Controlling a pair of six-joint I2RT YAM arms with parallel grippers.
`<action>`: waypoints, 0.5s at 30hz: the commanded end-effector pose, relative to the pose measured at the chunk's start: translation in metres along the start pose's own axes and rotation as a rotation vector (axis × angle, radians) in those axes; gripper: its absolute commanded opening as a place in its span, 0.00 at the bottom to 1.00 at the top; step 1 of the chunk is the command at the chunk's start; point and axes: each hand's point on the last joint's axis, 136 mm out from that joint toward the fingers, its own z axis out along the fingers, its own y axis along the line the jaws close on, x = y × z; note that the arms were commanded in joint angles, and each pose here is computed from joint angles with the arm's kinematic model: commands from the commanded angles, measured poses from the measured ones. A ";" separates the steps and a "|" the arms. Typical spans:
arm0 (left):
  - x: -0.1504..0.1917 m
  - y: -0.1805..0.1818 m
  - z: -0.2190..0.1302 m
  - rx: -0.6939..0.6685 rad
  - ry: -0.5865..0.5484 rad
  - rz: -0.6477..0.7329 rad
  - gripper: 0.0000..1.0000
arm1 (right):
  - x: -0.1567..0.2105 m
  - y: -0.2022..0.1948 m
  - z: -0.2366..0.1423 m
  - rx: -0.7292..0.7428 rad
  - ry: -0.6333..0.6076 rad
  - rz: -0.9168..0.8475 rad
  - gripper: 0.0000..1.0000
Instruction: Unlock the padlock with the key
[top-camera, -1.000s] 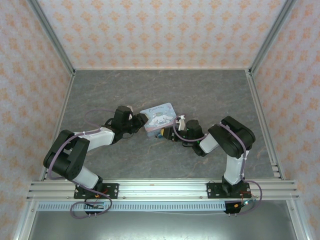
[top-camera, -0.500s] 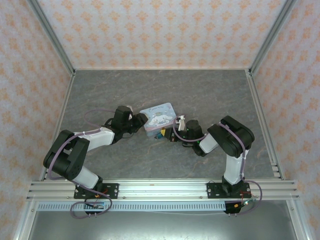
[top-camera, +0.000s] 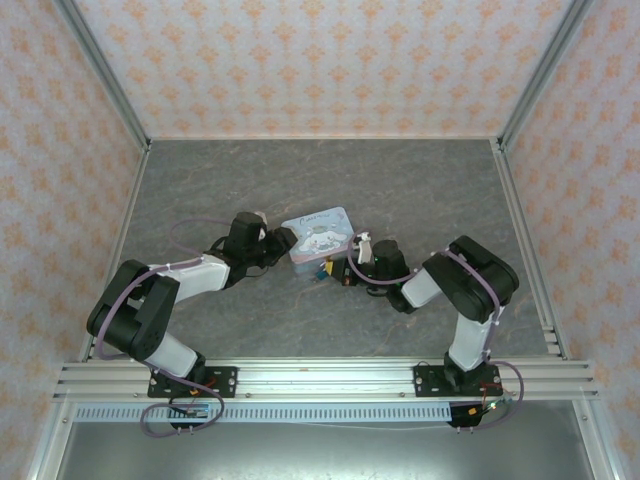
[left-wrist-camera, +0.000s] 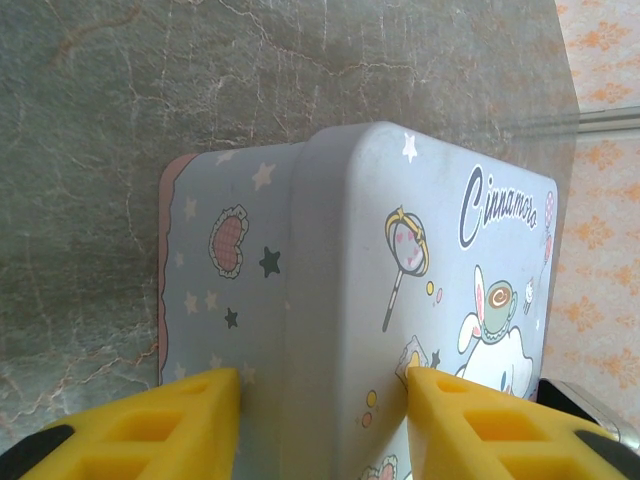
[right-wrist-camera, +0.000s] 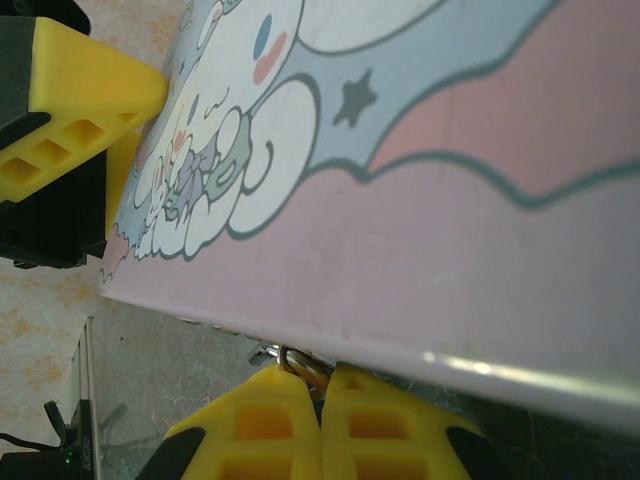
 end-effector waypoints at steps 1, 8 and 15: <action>0.016 0.034 0.001 -0.134 0.049 -0.019 0.45 | -0.013 0.015 -0.007 -0.036 -0.049 -0.052 0.00; 0.016 0.037 0.000 -0.146 0.048 -0.011 0.45 | -0.023 0.015 -0.019 -0.023 -0.098 -0.047 0.00; 0.016 0.039 -0.001 -0.157 0.047 -0.004 0.45 | -0.029 0.013 -0.026 -0.002 -0.114 -0.049 0.00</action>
